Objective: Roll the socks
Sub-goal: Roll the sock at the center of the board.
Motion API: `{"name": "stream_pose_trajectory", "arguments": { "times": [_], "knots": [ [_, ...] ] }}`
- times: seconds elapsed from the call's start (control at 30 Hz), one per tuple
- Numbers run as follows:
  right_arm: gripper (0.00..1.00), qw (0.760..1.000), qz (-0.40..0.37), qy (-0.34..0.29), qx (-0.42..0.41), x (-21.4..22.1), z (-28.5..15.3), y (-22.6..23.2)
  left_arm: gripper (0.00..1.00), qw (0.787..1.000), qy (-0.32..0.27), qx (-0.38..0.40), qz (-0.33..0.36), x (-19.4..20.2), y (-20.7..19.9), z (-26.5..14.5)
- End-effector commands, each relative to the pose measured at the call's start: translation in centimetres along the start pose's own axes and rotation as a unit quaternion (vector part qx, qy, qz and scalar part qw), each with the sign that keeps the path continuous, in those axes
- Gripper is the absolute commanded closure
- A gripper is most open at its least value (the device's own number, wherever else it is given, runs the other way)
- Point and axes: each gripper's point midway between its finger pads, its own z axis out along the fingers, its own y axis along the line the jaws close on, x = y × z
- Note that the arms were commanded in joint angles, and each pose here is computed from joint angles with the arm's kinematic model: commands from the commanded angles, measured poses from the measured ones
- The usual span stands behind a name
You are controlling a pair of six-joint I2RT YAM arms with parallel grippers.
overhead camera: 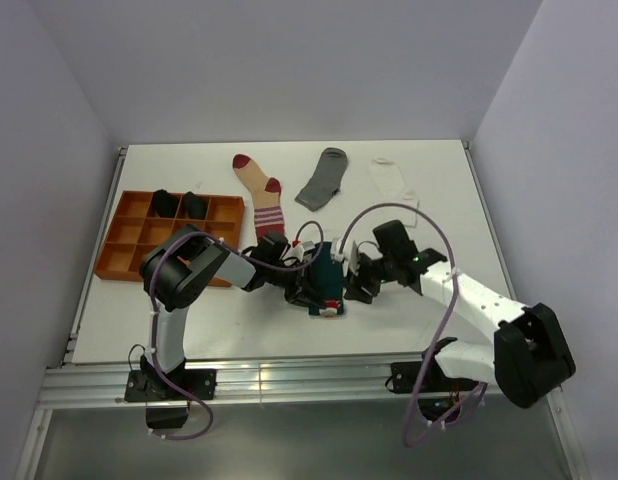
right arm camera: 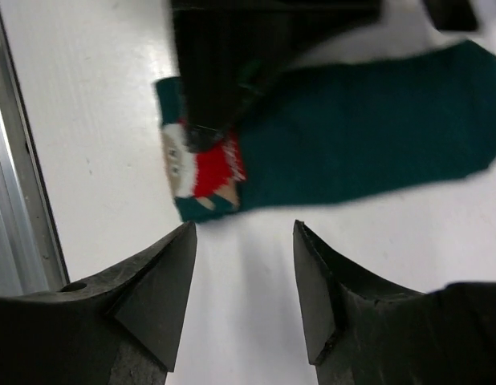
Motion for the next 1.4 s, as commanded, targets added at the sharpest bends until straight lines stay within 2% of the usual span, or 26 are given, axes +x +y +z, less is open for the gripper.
{"name": "stream_pose_trajectory", "arguments": {
  "times": [0.0,0.17,0.4,0.6,0.7,0.8,0.87,0.9,1.0,1.17,1.2,1.23,1.3,1.37],
  "knots": [
    [0.41,0.993,-0.101,-0.021,0.049,-1.6,1.3,0.2,1.0,0.995,0.027,-0.064,-0.067,1.4,3.1,0.1],
    [0.39,0.986,-0.16,-0.008,0.037,-1.1,3.4,2.9,0.99,0.992,0.029,-0.079,-0.091,1.1,3.7,0.0],
    [0.39,0.974,-0.218,0.022,0.053,-0.3,5.2,4.0,1.0,0.991,0.031,-0.086,-0.097,0.8,3.9,-0.1],
    [0.4,0.97,-0.23,0.057,0.052,0.7,6.2,4.4,1.0,0.991,0.038,-0.084,-0.095,0.8,3.8,0.0],
    [0.45,0.967,-0.234,0.078,0.061,1.2,6.8,4.0,0.99,0.991,0.042,-0.083,-0.092,0.8,3.6,-0.1],
    [0.56,0.967,-0.226,0.096,0.067,1.2,7.3,3.7,1.0,0.992,0.047,-0.079,-0.082,0.8,3.2,-0.2],
    [0.72,0.967,-0.219,0.116,0.06,1.7,7.6,3.7,0.99,0.993,0.048,-0.076,-0.073,0.8,2.9,-0.3],
    [0.73,0.967,-0.217,0.121,0.056,1.9,7.7,3.8,0.97,0.993,0.048,-0.077,-0.071,0.8,2.9,-0.3],
    [0.82,0.969,-0.208,0.127,0.032,2.0,7.7,4.5,0.89,0.994,0.038,-0.08,-0.062,0.5,2.7,-0.5],
    [0.83,0.977,-0.16,0.134,-0.04,2.6,6.2,5.8,0.76,0.995,-0.015,-0.082,-0.047,-0.9,2.2,-1.9],
    [0.83,0.98,-0.144,0.129,-0.04,2.1,5.7,4.9,0.74,0.996,-0.033,-0.078,-0.035,-1.5,1.6,-2.4],
    [0.83,0.98,-0.127,0.135,-0.077,2.7,5.3,5.8,0.72,0.994,-0.051,-0.086,-0.038,-2.0,2.2,-3.1],
    [0.83,0.982,-0.094,0.133,-0.091,2.1,4.6,4.8,0.7,0.993,-0.079,-0.089,-0.025,-2.9,1.9,-4.0],
    [0.83,0.976,-0.06,0.154,-0.143,3.3,4.3,5.7,0.69,0.99,-0.105,-0.09,-0.015,-3.9,1.8,-5.0]
  ]
}}
